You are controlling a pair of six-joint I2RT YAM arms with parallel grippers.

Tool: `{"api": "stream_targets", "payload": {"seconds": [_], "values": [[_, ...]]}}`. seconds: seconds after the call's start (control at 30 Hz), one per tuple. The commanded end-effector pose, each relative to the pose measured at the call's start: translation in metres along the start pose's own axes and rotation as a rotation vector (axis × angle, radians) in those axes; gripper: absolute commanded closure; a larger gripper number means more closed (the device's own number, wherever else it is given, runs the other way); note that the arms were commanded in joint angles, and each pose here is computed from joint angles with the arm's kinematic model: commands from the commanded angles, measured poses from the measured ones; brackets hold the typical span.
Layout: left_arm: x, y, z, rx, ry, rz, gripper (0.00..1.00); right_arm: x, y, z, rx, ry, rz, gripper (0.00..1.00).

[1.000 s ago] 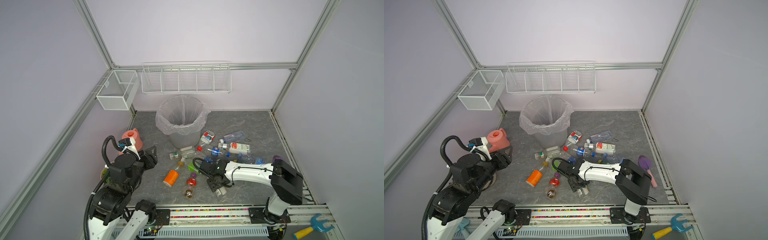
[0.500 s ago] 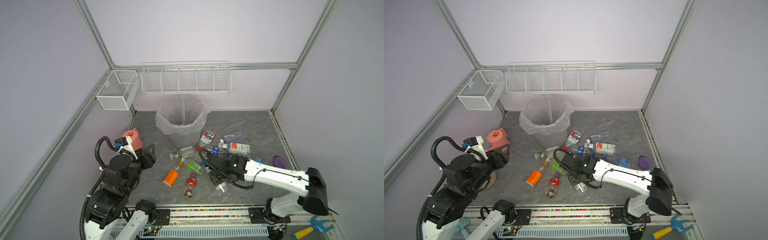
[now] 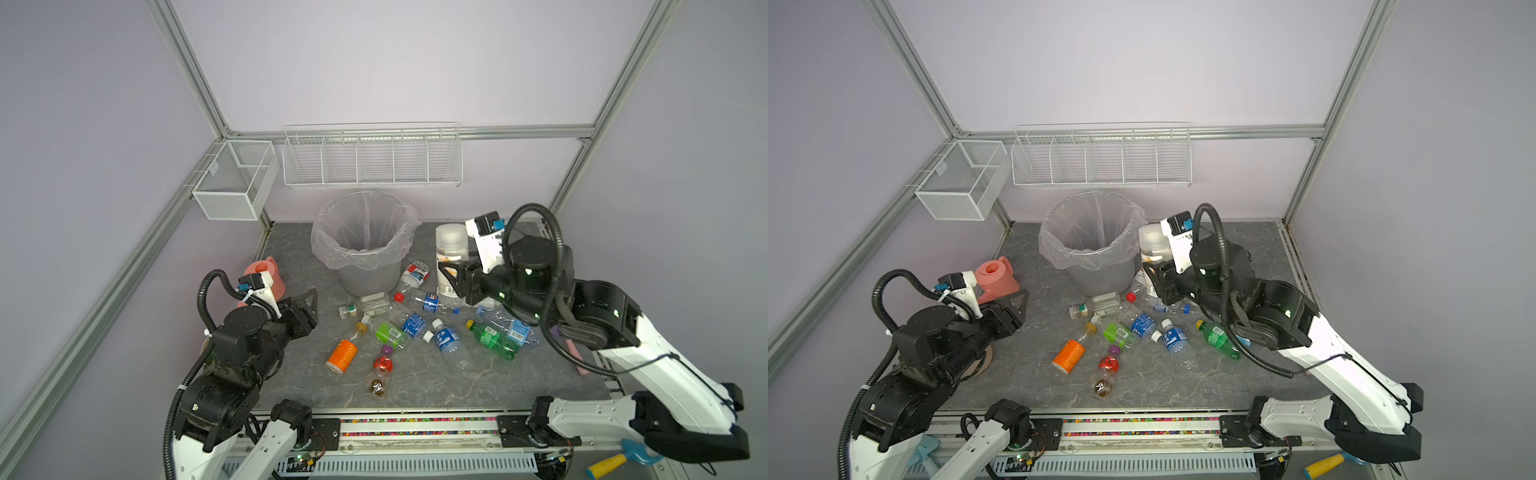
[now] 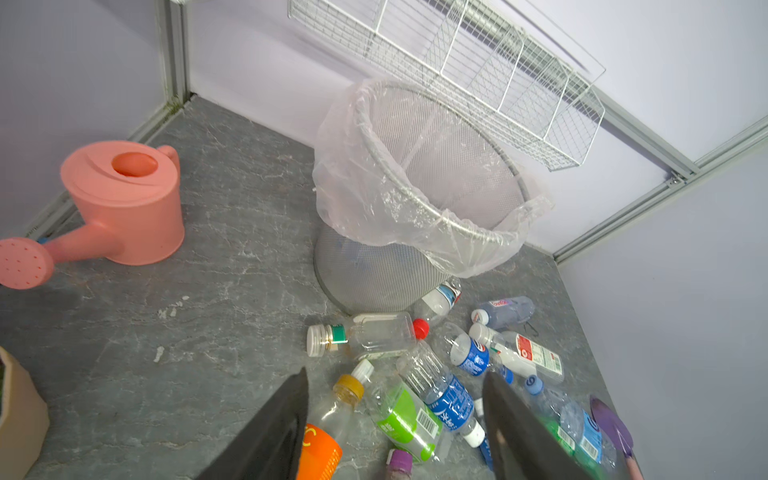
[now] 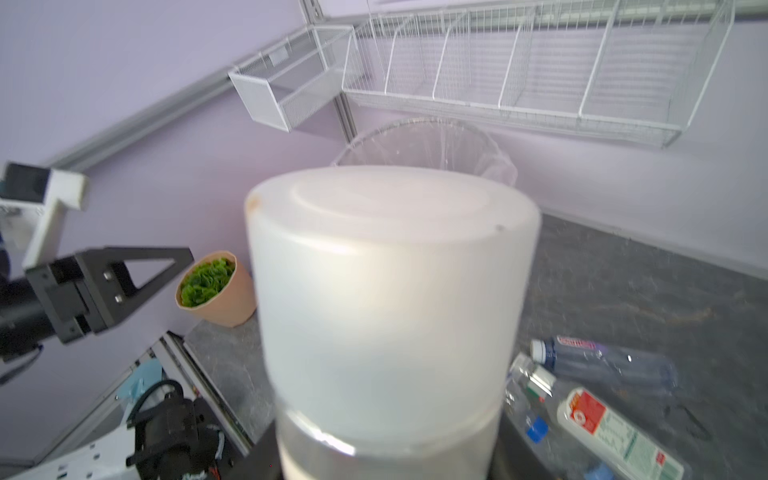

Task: Throw the plastic bottles in the bin
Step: 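Lift the frosted-cap bottle with the right gripper toward the bin, then release the frosted-cap bottle into the bin and draw the right gripper back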

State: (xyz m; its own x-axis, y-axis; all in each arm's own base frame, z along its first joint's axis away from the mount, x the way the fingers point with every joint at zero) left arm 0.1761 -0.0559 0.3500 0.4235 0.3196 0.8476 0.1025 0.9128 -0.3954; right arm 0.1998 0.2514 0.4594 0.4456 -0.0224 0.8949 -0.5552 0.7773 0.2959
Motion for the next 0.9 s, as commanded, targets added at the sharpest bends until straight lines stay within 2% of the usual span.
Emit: {"api": "stream_targets", "payload": {"seconds": [0.0, 0.2, 0.33, 0.5, 0.63, 0.7, 0.73, 0.77, 0.8, 0.87], "values": [[-0.019, -0.001, -0.009, -0.022, 0.089, 0.025, 0.32, 0.026, 0.015, -0.037, 0.058, -0.014, 0.076, 0.66], [-0.049, 0.003, -0.021, -0.015, 0.222, 0.034, 0.29, 0.062, 0.02, -0.116, 0.142, 0.03, 0.022, 0.67], [-0.076, 0.012, -0.033, 0.031, 0.35, 0.043, 0.26, 0.056, 0.006, -0.192, 0.163, 0.1, -0.04, 0.68], [-0.087, 0.018, -0.029, 0.026, 0.335, 0.086, 0.26, 0.045, -0.014, -0.253, 0.166, 0.104, -0.112, 0.68], [-0.091, 0.02, -0.025, 0.026, 0.333, 0.09, 0.26, 0.035, -0.021, -0.274, 0.178, 0.118, -0.156, 0.67], [-0.092, 0.022, -0.023, 0.036, 0.342, 0.084, 0.26, 0.03, -0.02, -0.28, 0.186, 0.127, -0.162, 0.59], [-0.092, 0.022, -0.023, 0.037, 0.341, 0.083, 0.25, 0.029, -0.021, -0.281, 0.185, 0.127, -0.164, 0.5], [-0.091, 0.022, -0.023, 0.038, 0.338, 0.083, 0.25, 0.03, -0.021, -0.282, 0.18, 0.122, -0.165, 0.35], [-0.091, 0.023, -0.023, 0.04, 0.337, 0.081, 0.26, 0.033, -0.02, -0.28, 0.18, 0.112, -0.16, 0.25], [-0.089, 0.022, -0.022, 0.041, 0.329, 0.083, 0.25, 0.04, -0.02, -0.274, 0.165, 0.086, -0.155, 0.13]]}}
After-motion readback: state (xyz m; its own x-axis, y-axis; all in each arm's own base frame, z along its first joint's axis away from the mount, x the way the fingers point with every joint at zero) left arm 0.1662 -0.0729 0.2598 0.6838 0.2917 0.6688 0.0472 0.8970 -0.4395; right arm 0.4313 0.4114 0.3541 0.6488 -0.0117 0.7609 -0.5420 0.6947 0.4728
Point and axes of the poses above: each gripper's point midway between its finger pads, its own z axis back along the fingers, its own y axis along the line the jaws close on, x = y × z, the point moved 3 cm from there along z, back along the fingers, and after that the axes turned 6 degrees about -z, right-handed, at the moved point
